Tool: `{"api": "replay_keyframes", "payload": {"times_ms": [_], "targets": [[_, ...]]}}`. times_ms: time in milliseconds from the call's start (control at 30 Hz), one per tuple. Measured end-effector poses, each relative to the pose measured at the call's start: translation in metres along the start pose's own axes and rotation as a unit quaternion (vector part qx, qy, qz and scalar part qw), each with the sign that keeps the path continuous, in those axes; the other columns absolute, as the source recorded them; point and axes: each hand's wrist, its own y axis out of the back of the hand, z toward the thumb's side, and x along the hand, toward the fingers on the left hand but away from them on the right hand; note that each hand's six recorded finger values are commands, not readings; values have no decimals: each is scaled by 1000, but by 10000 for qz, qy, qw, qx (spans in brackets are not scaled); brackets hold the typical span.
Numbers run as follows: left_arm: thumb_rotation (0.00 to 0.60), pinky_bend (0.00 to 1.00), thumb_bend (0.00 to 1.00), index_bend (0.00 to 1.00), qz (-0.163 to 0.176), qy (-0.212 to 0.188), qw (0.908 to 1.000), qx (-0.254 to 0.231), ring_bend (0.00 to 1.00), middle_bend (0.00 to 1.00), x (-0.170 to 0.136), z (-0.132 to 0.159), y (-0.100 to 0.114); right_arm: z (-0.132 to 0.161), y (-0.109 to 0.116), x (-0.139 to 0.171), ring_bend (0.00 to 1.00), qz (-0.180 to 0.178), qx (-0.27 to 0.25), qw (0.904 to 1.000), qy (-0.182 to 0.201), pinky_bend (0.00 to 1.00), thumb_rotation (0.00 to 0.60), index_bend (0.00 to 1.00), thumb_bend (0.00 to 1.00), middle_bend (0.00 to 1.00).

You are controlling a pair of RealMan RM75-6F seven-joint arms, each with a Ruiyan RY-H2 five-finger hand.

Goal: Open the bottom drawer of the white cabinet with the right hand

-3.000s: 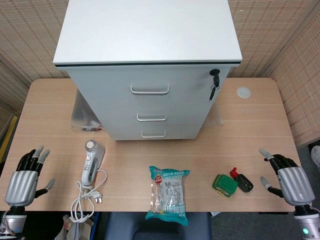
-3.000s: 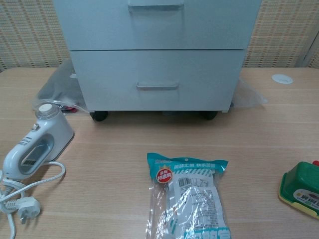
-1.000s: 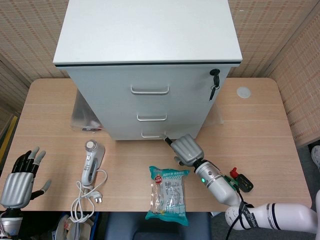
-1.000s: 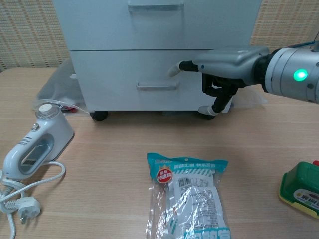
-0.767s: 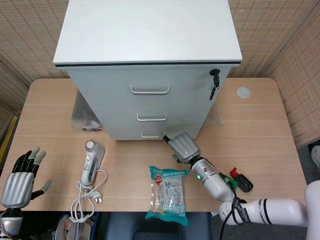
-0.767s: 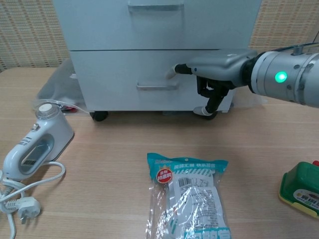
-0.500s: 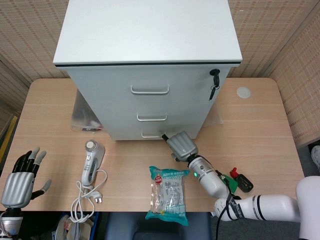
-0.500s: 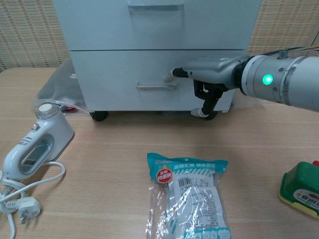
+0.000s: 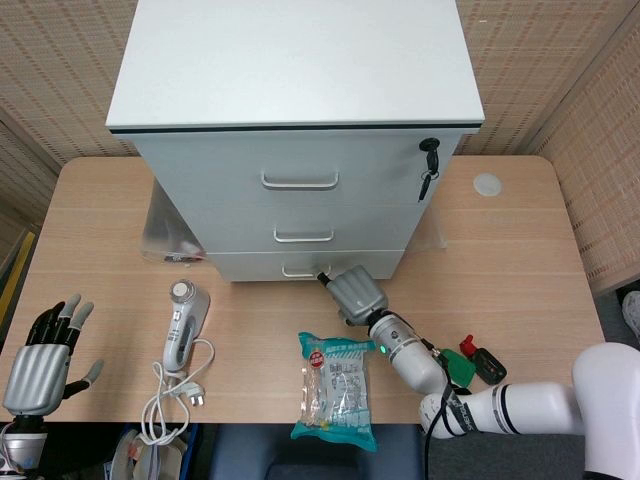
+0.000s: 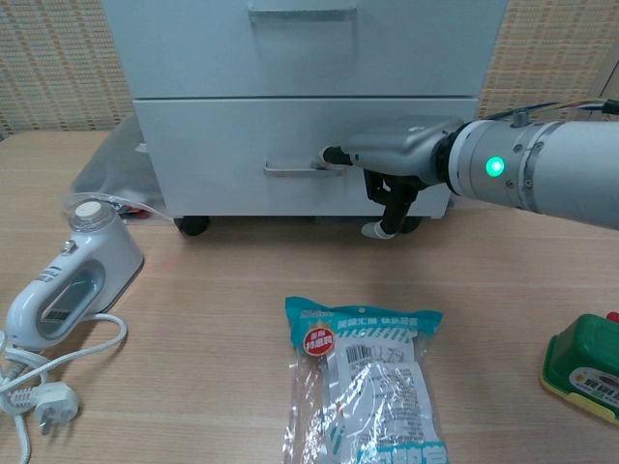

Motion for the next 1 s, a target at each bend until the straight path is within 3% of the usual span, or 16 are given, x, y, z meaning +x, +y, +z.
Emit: {"api": "replay_keyframes", "payload": {"times_ms": [1000], "targets": [[600,96,249,90,-61,-27,10000,-9,0,0,1,-1,-7,35,-8,56,1000,-39,567,9971,503,806,600,78,294,904]]}}
